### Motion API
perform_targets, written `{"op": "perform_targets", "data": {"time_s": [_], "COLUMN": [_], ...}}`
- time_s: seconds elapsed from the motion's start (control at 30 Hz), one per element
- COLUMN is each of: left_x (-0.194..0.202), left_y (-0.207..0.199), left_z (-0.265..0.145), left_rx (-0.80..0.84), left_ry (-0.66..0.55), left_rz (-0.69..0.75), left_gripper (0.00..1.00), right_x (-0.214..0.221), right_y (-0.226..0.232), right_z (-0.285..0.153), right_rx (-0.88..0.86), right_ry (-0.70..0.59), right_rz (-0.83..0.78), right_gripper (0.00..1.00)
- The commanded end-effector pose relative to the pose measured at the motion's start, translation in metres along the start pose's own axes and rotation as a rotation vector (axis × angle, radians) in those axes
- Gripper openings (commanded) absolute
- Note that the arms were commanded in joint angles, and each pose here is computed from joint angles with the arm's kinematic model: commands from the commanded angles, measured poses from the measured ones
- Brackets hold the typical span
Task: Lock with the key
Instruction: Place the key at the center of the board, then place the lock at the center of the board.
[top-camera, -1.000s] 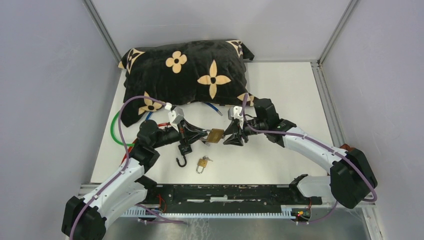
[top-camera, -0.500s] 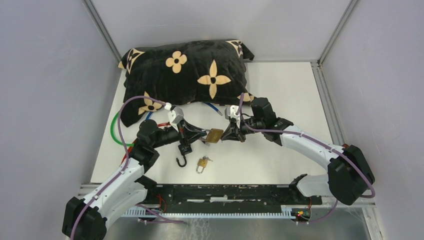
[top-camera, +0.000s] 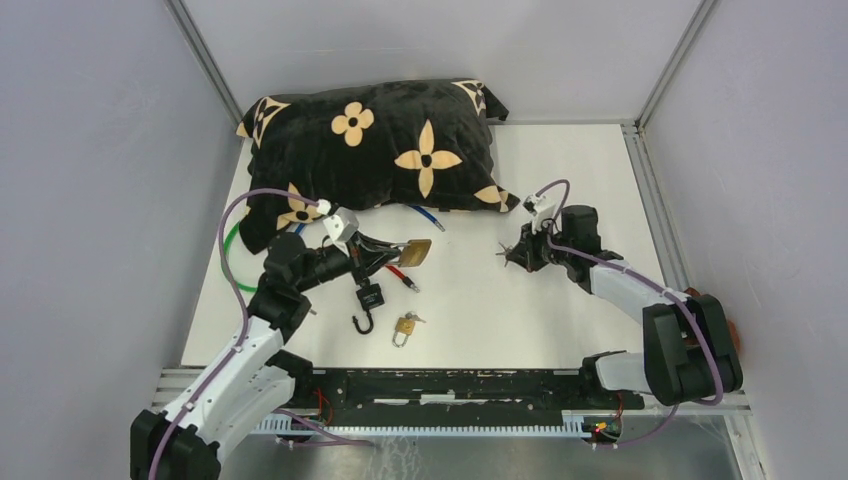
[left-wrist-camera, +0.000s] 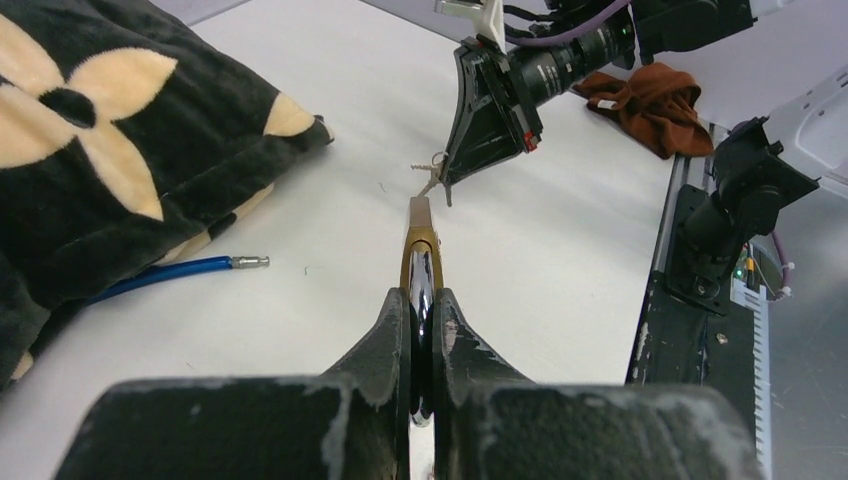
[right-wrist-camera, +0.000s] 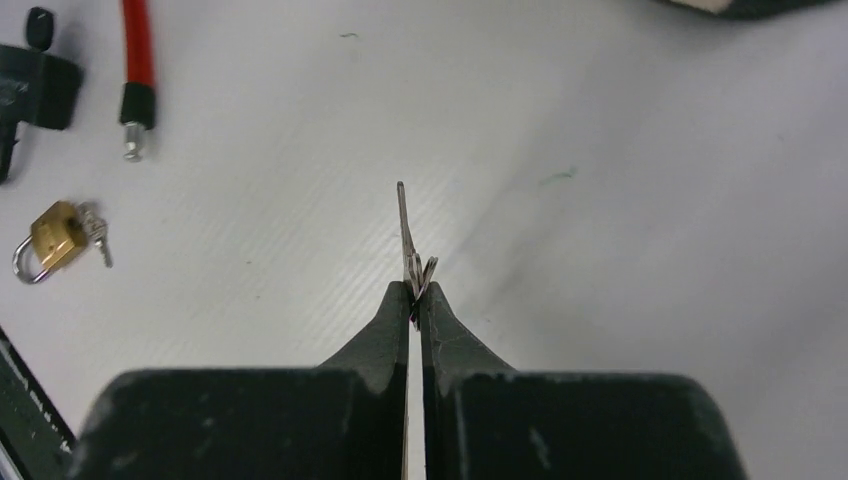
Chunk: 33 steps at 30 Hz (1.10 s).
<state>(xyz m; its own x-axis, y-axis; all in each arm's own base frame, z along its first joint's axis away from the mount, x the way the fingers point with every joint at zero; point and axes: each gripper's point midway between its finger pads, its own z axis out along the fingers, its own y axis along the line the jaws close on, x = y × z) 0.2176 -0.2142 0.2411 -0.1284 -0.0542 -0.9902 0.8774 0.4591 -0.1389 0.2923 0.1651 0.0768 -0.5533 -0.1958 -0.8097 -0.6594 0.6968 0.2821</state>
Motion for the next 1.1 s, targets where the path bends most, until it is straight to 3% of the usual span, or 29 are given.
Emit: {"op": "perform_targets", "data": {"time_s": [0.0,0.17,0.2,0.23,0.27,0.4,0.63,0.73,0.9,1.0,1.07], "left_x": [-0.017,-0.002,-0.002,-0.002,0.001,0.030,0.082,0.113,0.148,0.144,0.127], "left_y": [0.010,0.015,0.010,0.001,-0.005,-0.017,-0.055,-0.077,-0.123,-0.146,-0.155], "left_z": [0.014,0.067,0.081,0.096,0.110,0.161,0.210,0.213,0.194,0.180,0.175], "left_rx": [-0.016,-0.038,-0.021,0.007,0.030,0.052,0.206,0.311,0.492,0.546,0.536], "left_ry": [-0.059,0.038,0.045,0.044,0.053,0.099,0.128,0.176,0.222,0.224,0.214], "left_rz": [0.150,0.335,0.362,0.391,0.425,0.612,0.867,0.889,0.808,0.717,0.654], "left_gripper": [0.02,0.02,0.02,0.02,0.02,0.02,0.02,0.04,0.64,0.83,0.88], "right_x": [-0.002,0.020,0.027,0.032,0.038,0.041,0.013,0.003,-0.019,-0.034,-0.045], "right_y": [-0.055,-0.098,-0.110,-0.116,-0.121,-0.141,-0.148,-0.141,-0.117,-0.091,-0.068], "right_z": [-0.012,-0.031,-0.038,-0.043,-0.047,-0.070,-0.099,-0.100,-0.089,-0.069,-0.050], "right_rx": [0.231,0.395,0.439,0.465,0.488,0.628,0.743,0.708,0.591,0.479,0.378], "right_ry": [-0.067,-0.081,-0.081,-0.078,-0.076,-0.093,-0.166,-0.194,-0.223,-0.200,-0.177], "right_rz": [0.215,0.342,0.373,0.396,0.416,0.413,0.335,0.310,0.219,0.102,0.025], "right_gripper": [0.00,0.01,0.13,0.30,0.39,0.55,0.59,0.60,0.69,0.69,0.69]}}
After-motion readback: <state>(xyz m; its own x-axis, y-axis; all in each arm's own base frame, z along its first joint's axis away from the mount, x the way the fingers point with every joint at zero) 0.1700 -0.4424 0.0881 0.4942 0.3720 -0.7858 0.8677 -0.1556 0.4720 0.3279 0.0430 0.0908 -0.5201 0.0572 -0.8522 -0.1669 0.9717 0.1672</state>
